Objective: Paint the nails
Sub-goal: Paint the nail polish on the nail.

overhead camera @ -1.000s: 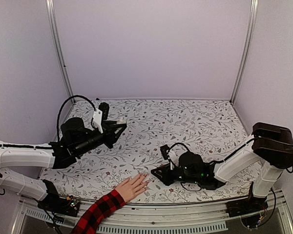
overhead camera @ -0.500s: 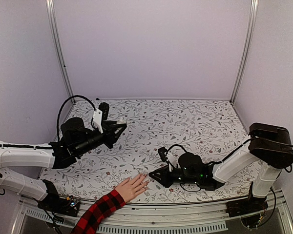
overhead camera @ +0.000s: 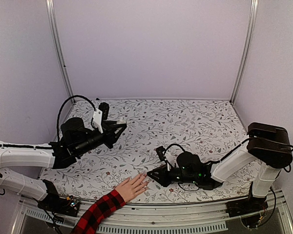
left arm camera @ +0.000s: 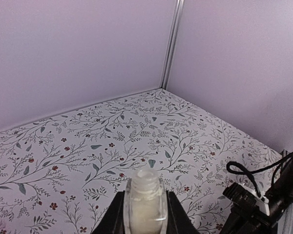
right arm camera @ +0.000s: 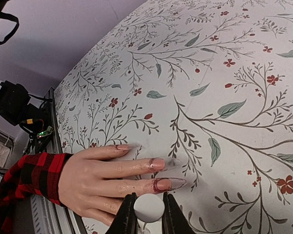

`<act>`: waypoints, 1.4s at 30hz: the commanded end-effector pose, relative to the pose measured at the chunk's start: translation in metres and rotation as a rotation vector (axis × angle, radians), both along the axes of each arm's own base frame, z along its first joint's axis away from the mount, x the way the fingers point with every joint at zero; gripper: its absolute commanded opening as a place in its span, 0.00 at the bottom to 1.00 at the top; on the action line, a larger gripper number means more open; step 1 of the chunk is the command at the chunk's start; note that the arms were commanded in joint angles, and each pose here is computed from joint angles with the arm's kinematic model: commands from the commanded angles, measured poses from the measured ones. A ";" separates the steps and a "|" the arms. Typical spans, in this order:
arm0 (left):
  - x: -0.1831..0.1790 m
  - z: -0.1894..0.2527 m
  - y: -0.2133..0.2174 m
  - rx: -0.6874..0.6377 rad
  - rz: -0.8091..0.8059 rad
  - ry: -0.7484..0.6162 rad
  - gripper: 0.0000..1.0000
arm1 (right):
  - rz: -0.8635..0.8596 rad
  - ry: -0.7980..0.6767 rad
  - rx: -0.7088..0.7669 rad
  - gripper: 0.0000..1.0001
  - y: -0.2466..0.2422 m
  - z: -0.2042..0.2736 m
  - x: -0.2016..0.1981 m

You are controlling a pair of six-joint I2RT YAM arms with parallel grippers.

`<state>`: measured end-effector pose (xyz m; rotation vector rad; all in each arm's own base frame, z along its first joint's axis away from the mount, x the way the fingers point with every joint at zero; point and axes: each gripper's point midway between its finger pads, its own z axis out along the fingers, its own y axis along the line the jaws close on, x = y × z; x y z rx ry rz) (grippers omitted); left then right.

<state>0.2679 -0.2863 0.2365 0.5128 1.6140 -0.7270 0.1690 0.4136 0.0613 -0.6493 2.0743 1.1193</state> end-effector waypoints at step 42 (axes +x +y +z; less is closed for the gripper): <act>0.003 0.017 -0.002 -0.029 -0.006 -0.042 0.00 | -0.076 0.008 -0.078 0.00 -0.004 -0.017 0.014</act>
